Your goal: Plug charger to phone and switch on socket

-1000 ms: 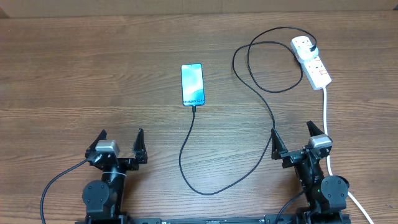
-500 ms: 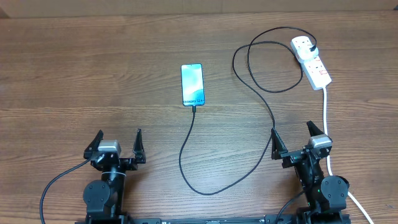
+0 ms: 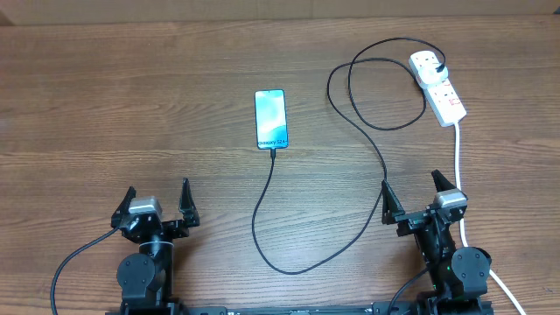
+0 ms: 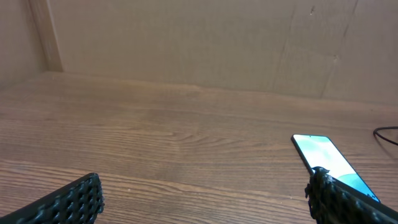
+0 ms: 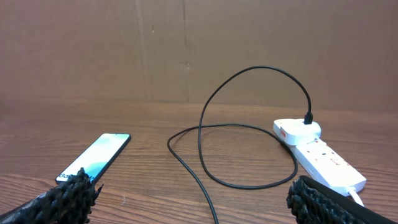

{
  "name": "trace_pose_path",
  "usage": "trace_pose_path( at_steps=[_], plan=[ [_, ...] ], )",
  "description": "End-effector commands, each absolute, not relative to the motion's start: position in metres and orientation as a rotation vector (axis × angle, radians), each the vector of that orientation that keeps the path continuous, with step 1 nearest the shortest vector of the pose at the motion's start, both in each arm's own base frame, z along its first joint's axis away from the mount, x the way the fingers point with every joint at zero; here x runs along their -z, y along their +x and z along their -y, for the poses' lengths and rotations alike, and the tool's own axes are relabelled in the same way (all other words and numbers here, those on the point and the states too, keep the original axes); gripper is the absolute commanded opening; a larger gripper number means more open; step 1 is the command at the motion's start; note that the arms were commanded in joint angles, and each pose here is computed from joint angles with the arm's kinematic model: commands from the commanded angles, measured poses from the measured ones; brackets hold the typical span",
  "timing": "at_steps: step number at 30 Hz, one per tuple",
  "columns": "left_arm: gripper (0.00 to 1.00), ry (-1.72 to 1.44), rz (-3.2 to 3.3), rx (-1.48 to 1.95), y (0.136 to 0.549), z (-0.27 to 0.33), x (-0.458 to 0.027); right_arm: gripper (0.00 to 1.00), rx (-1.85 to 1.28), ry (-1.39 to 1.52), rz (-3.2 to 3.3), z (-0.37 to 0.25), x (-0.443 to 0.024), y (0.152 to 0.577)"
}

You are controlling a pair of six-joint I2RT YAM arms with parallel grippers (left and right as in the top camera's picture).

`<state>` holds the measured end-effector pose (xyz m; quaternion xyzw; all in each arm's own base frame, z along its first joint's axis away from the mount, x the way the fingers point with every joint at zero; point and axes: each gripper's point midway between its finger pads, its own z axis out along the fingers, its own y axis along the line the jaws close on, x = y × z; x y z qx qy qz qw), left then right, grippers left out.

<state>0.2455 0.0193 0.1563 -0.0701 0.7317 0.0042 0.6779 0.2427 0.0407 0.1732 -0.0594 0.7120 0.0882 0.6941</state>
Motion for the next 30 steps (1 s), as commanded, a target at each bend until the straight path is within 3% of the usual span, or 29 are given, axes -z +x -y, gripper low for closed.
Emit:
trace_pose_path(
  at_steps=[1,30],
  plan=[
    [1.0,-0.119,-1.643,-0.026,0.2454,-0.0168,-0.1559,1.0,-0.194,-0.132,-1.584,-0.0407,-0.1718,0.2426],
    [1.0,-0.089,-1.642,-0.027,0.2457,-0.0137,-0.1567,1.0,-0.194,-0.132,-1.584,-0.0406,-0.1718,0.2427]
  ],
)
